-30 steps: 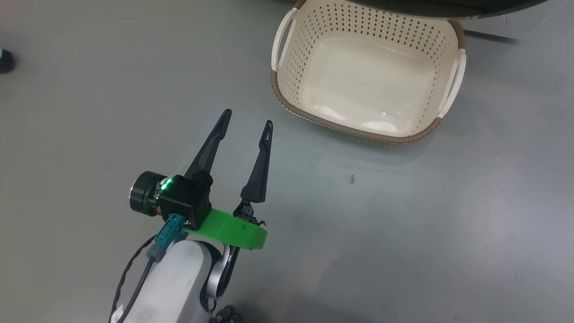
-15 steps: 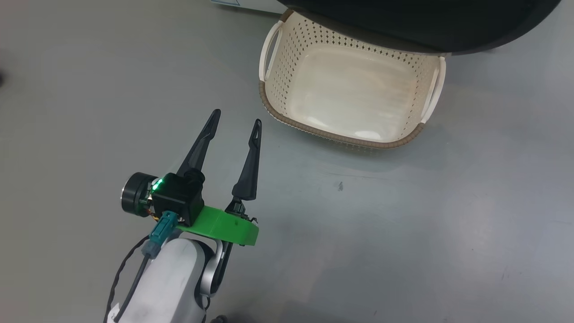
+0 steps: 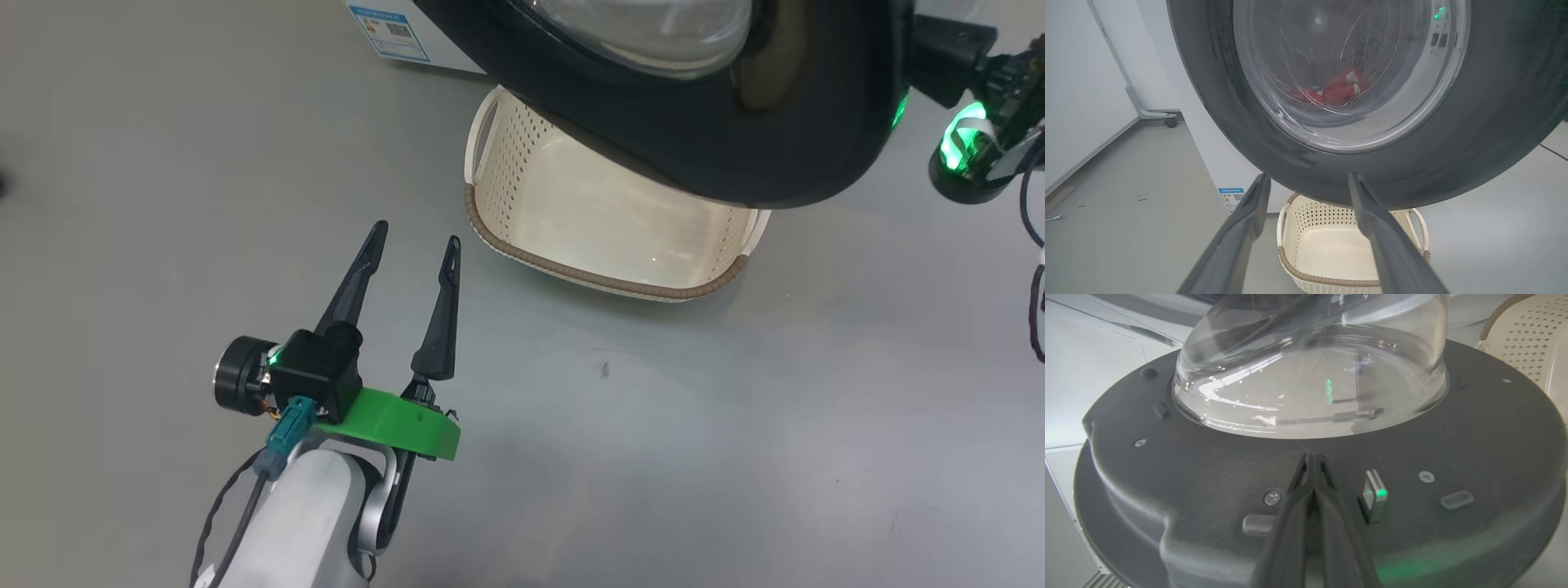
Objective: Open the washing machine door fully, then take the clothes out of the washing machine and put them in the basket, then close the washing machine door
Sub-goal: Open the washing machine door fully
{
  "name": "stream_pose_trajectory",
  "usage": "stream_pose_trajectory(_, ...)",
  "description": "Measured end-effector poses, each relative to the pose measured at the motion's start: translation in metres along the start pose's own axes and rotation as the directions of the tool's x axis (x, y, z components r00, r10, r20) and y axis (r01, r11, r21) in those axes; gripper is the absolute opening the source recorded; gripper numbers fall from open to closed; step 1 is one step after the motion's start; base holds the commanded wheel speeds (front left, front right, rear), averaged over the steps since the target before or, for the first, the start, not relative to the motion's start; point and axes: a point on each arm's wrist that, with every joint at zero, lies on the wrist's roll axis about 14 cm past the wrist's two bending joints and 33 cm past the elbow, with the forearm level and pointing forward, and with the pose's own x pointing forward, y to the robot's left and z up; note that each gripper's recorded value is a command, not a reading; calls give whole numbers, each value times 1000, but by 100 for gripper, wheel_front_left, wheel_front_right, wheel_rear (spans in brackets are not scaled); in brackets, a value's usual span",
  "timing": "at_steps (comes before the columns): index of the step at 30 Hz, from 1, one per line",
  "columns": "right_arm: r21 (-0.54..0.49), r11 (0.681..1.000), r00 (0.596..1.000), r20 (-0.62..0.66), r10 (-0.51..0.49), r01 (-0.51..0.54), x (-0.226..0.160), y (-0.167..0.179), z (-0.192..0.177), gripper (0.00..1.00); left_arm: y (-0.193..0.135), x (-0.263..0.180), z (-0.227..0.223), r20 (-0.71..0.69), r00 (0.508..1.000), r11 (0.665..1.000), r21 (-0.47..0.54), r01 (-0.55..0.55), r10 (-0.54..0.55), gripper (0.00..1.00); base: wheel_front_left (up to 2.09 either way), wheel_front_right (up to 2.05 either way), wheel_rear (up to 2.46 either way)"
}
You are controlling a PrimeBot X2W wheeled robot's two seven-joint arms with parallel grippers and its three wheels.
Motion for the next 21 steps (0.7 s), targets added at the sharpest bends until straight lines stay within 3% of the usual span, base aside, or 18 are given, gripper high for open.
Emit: stream_pose_trajectory(21, 49, 998, 985, -166, 39, -31, 30, 9, -91, 0, 12, -40, 16, 28, 998, 998, -13, -55, 56, 100, 0, 0, 0)
